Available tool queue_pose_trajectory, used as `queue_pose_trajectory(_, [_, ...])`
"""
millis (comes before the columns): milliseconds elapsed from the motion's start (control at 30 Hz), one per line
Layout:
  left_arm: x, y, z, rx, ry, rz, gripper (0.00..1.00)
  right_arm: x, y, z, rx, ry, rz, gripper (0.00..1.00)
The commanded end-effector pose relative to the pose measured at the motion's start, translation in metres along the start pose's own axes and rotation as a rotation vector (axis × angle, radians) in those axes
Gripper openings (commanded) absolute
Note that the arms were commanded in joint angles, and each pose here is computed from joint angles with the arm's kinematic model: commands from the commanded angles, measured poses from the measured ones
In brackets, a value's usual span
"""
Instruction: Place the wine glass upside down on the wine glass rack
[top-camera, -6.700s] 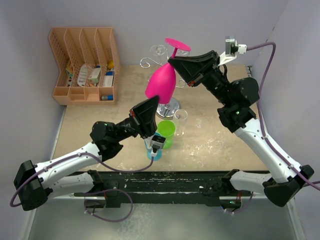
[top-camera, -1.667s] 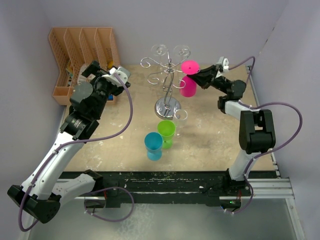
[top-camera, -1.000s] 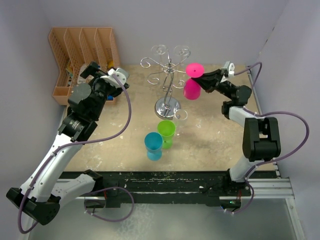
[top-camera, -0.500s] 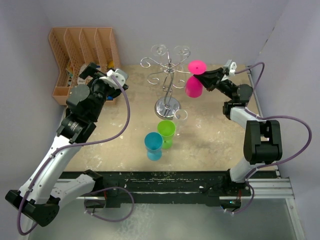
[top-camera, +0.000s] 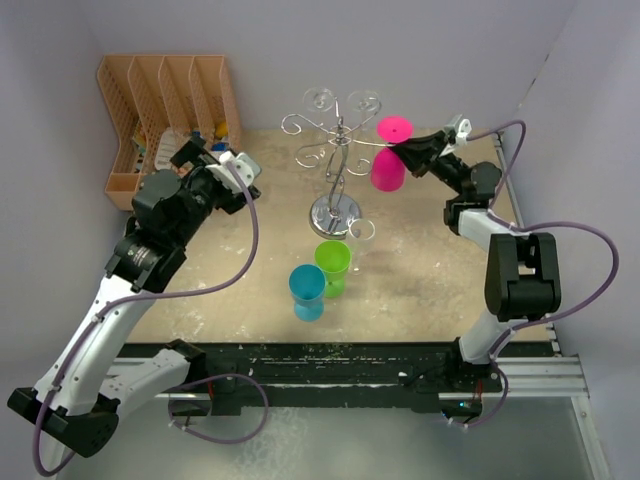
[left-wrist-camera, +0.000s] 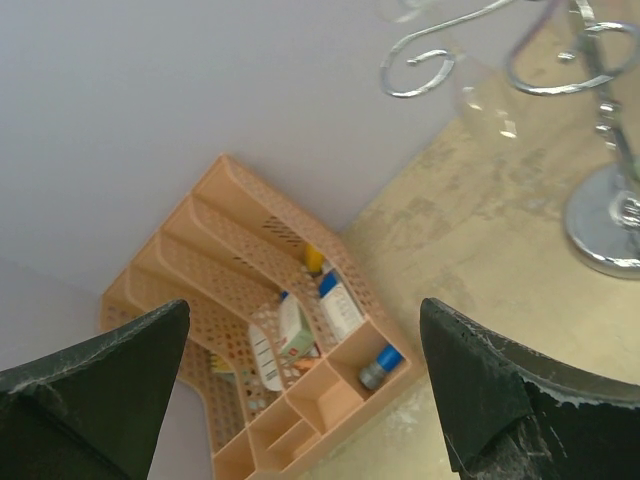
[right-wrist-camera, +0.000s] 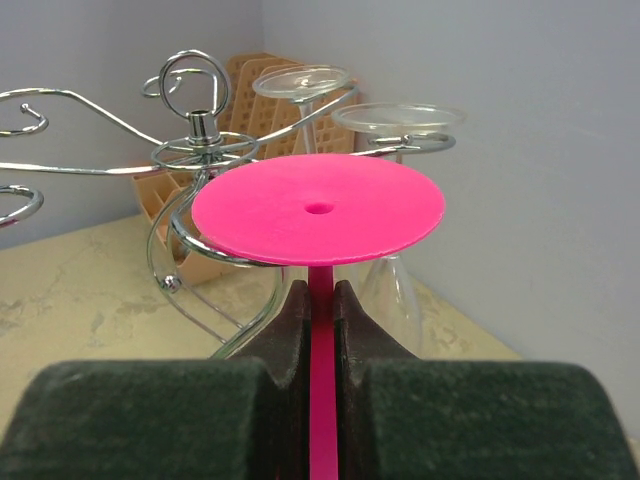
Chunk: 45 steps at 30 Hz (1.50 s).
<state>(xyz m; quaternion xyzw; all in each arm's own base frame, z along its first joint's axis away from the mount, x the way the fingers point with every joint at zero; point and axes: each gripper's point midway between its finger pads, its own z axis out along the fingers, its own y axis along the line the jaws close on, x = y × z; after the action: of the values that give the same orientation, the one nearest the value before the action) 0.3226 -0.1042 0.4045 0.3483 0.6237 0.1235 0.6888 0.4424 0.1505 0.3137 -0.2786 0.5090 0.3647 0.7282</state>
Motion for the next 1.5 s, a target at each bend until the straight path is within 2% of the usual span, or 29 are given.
queue_pose_trajectory(0, [-0.017, -0.032, -0.014, 0.225, -0.051, -0.043, 1.0, -0.037, -0.001, 0.014, -0.016, -0.084, -0.088, 0.05])
queue_pose_trajectory(167, [-0.01, -0.068, -0.025, 0.414, -0.035, -0.058, 1.0, -0.035, 0.0, 0.017, -0.027, -0.082, -0.086, 0.1])
queue_pose_trajectory(367, [-0.001, -0.105, -0.034, 0.612, 0.028, -0.064, 1.0, -0.039, 0.006, 0.019, -0.041, -0.094, -0.089, 0.22])
queue_pose_trajectory(433, [-0.002, -0.117, -0.038, 0.679, 0.043, -0.051, 1.0, -0.044, 0.009, 0.018, -0.042, -0.101, -0.097, 0.29])
queue_pose_trajectory(467, [-0.004, -0.124, -0.041, 0.711, 0.047, -0.041, 1.0, -0.047, 0.01, 0.017, -0.042, -0.104, -0.104, 0.35])
queue_pose_trajectory(767, [-0.029, -0.159, -0.061, 0.891, 0.059, -0.05, 1.0, -0.048, 0.024, 0.005, -0.032, -0.083, -0.128, 0.44])
queue_pose_trajectory(967, [-0.053, -0.173, -0.067, 0.992, 0.038, -0.107, 0.99, -0.054, 0.031, -0.013, 0.057, -0.056, -0.173, 0.56])
queue_pose_trajectory(1000, [-0.057, -0.176, -0.068, 1.007, 0.035, -0.114, 0.99, -0.052, 0.031, -0.016, 0.074, -0.041, -0.173, 0.6])
queue_pose_trajectory(1033, [-0.061, -0.177, -0.067, 1.015, 0.034, -0.12, 0.99, -0.053, 0.031, -0.019, 0.093, -0.032, -0.179, 0.7])
queue_pose_trajectory(1067, [-0.065, -0.18, -0.067, 1.024, 0.033, -0.123, 0.99, -0.052, 0.031, -0.023, 0.111, -0.018, -0.185, 0.95])
queue_pose_trajectory(1100, [-0.068, -0.182, -0.066, 1.032, 0.029, -0.122, 0.99, -0.052, 0.031, -0.026, 0.13, -0.006, -0.19, 1.0])
queue_pose_trajectory(1333, [-0.084, -0.188, -0.057, 1.03, -0.002, -0.123, 1.0, -0.056, 0.029, -0.054, 0.287, 0.092, -0.223, 1.0])
queue_pose_trajectory(1467, [-0.083, -0.182, -0.049, 0.965, 0.001, -0.15, 0.99, -0.07, 0.035, -0.077, 0.41, 0.13, -0.196, 1.0])
